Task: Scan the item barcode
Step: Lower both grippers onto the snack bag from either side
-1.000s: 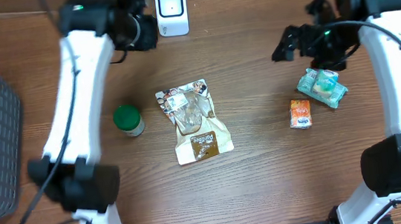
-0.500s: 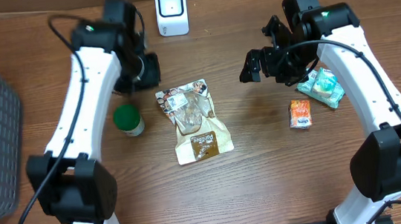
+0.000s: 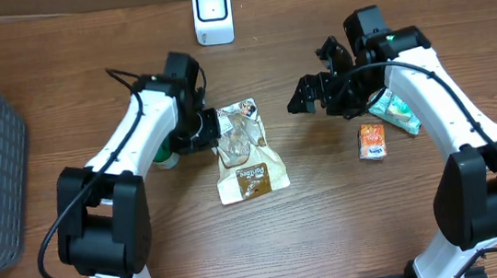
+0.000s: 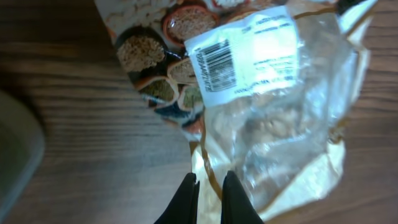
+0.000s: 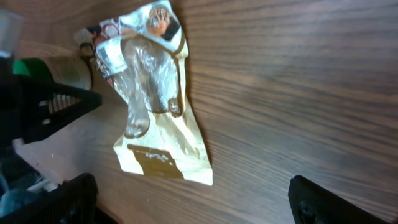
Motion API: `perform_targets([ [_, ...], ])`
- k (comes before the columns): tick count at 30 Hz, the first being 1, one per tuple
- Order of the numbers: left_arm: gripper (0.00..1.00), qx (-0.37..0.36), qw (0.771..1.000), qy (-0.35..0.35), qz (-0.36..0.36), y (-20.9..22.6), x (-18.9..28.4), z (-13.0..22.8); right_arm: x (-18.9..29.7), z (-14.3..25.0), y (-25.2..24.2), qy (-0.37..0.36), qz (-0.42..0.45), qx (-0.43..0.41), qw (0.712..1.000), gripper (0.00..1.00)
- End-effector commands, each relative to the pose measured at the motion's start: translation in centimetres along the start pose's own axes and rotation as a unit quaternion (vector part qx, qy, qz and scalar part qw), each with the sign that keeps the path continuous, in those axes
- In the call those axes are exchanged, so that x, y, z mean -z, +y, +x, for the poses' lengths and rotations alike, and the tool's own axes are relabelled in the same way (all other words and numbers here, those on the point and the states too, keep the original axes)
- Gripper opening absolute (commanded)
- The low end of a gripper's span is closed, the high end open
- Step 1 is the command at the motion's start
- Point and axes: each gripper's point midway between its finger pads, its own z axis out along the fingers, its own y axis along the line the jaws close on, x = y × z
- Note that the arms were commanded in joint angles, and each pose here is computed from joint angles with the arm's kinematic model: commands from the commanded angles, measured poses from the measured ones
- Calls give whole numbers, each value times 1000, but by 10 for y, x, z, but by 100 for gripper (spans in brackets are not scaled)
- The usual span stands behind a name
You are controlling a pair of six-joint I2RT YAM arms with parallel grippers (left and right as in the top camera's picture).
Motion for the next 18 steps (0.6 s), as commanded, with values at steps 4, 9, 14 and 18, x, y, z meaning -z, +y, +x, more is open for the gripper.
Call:
perform_targets([
  [4, 4, 12, 1000, -14, 24, -1, -27, 3, -10, 10, 13, 9, -21, 14, 1000, 95],
  [9, 4, 2, 997, -24, 77, -20, -28, -4, -14, 11, 17, 10, -22, 14, 1000, 94],
  [14, 4, -10, 991, -26, 132, -38, -16, -11, -15, 11, 19, 9, -22, 17, 1000, 94],
  [18, 4, -23, 992, -32, 121, -35, -17, -13, -15, 9, 19, 5, -23, 19, 1000, 93],
])
